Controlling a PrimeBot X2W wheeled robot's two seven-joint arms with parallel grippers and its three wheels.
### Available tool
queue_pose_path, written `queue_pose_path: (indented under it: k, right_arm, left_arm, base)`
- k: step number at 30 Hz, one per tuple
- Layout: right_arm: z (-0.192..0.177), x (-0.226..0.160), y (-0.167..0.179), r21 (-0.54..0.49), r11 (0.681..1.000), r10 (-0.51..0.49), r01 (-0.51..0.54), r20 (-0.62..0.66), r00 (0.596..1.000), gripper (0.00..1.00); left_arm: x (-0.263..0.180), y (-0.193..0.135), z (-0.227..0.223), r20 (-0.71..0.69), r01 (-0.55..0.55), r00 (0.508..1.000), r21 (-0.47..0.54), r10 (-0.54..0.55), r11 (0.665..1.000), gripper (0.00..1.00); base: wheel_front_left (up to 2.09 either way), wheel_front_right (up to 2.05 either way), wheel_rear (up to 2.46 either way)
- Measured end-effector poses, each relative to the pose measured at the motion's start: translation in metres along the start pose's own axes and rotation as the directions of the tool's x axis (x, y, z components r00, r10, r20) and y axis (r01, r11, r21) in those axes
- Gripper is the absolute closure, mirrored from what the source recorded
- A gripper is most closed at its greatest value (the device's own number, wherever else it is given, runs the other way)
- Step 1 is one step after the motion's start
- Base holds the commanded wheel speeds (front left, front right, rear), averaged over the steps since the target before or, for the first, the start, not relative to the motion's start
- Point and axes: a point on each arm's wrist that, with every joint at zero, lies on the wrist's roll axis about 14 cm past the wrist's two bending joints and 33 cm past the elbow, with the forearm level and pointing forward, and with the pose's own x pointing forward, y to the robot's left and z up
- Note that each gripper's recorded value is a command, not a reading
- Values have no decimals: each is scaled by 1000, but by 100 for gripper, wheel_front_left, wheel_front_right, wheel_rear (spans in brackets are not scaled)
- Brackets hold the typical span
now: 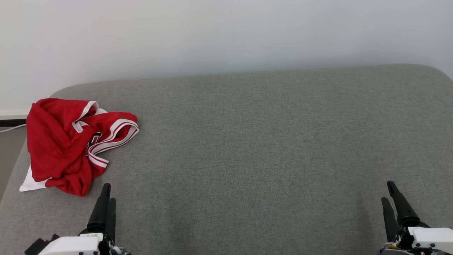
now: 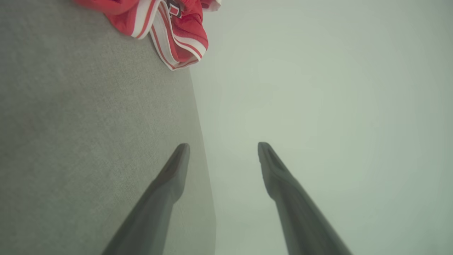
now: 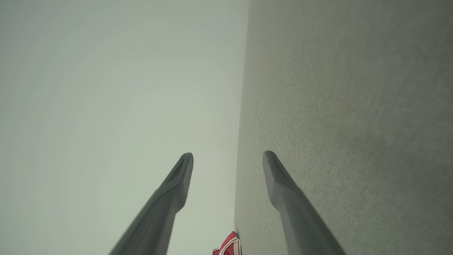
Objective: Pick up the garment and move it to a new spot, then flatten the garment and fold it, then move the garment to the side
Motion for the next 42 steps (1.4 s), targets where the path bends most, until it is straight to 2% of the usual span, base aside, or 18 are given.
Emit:
queue_pose_path:
  k: [7, 11, 20, 31, 42]
  right_arm:
    - [0, 3, 3, -67, 998, 6, -6, 4, 1000, 0]
    - [2, 6, 9, -147, 989, 18, -17, 5, 1000, 0]
    - [1, 11, 19, -352, 935, 44, -44, -7, 999, 0]
    - [-7, 13, 32, -551, 830, 84, -88, -33, 996, 0]
    - [-16, 13, 36, -680, 724, 99, -117, -66, 993, 0]
  left_arm:
    - [4, -6, 4, 13, 12, 1000, 68, -13, 998, 0]
    - [4, -5, 5, 20, 4, 1000, 114, -7, 993, 0]
    - [10, -16, 10, 34, 8, 999, 290, -19, 957, 0]
    - [11, -30, 8, 27, 24, 999, 532, -45, 846, 0]
    - [10, -33, 5, 24, 21, 998, 687, -52, 726, 0]
  base:
    - [0, 0, 0]
    - [0, 0, 0]
    - [0, 0, 0]
    - [0, 0, 0]
    - [0, 0, 0]
